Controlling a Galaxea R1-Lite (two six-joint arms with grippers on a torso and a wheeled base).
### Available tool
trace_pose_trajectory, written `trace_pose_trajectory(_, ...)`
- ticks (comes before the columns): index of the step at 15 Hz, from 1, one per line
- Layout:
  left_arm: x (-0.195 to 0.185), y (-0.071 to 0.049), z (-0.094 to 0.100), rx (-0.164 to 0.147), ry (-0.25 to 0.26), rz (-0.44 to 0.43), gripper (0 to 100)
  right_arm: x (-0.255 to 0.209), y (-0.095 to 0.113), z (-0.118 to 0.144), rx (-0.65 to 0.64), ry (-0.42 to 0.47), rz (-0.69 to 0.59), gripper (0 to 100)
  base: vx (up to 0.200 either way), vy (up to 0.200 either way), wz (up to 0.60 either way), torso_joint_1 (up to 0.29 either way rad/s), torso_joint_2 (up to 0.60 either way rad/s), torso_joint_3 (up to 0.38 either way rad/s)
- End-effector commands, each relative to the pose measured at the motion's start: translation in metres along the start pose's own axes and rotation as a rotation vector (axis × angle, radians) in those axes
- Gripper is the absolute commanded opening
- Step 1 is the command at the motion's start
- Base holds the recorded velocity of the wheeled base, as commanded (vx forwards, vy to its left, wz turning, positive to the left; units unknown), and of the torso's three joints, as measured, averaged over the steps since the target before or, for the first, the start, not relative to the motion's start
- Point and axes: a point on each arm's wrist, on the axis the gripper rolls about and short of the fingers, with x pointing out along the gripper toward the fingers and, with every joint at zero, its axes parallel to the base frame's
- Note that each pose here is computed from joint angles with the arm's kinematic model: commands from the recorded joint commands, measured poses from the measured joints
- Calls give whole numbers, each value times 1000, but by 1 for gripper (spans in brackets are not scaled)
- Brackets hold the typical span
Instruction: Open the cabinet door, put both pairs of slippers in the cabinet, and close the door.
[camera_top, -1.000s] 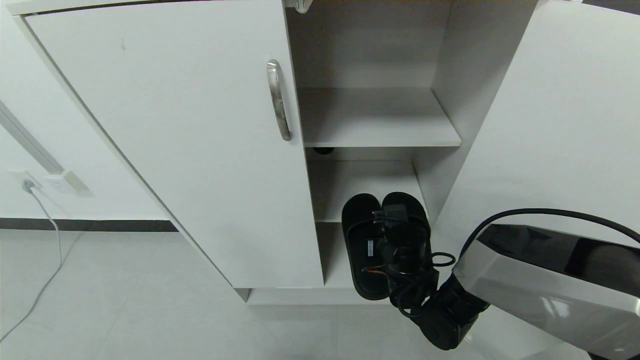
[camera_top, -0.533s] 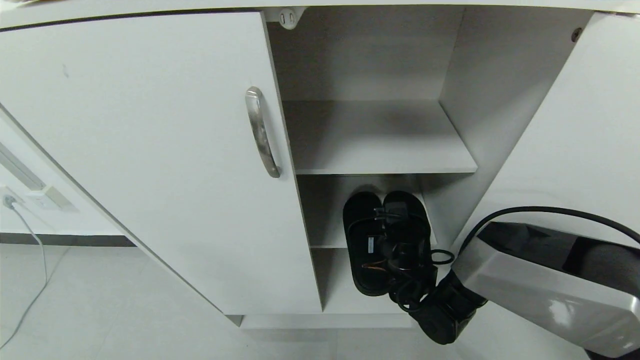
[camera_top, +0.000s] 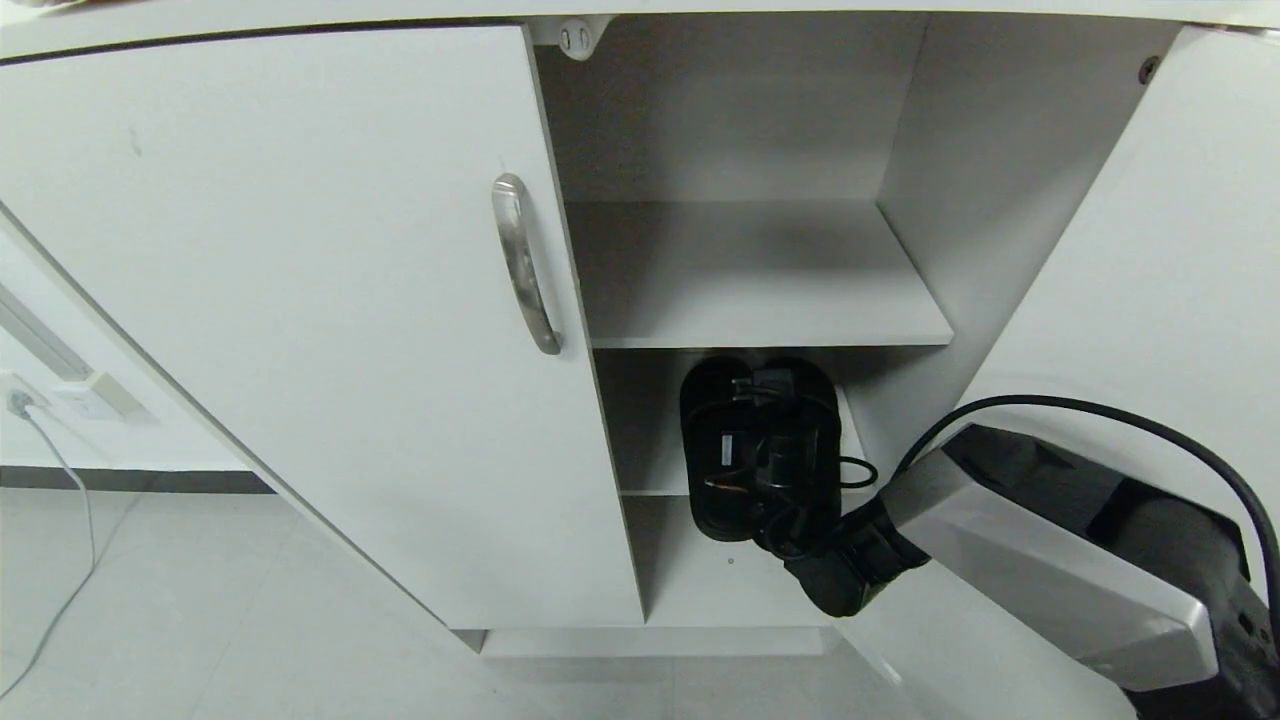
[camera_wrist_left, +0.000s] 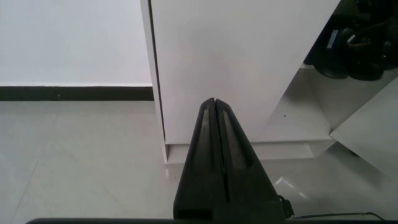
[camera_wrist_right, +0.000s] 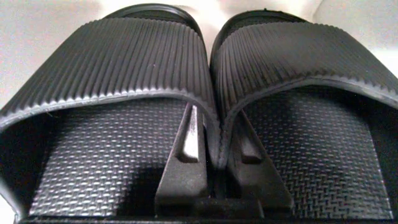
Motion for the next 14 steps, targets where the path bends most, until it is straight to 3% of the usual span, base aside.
trace_pose_trajectory(1,0,0,0,-1,1,0,0,24,1,-7,3,-7,-28,0,0,0,0,0,0,0)
trace_pose_trajectory(8,0,0,0,-2,1,0,0,44,3,25,19,-30,-44,0,0,0,0,0,0,0)
trace_pose_trajectory(14,0,0,0,-2,1,2,0,53,1,25,8,-16,-42,0,0,0,0,0,0,0)
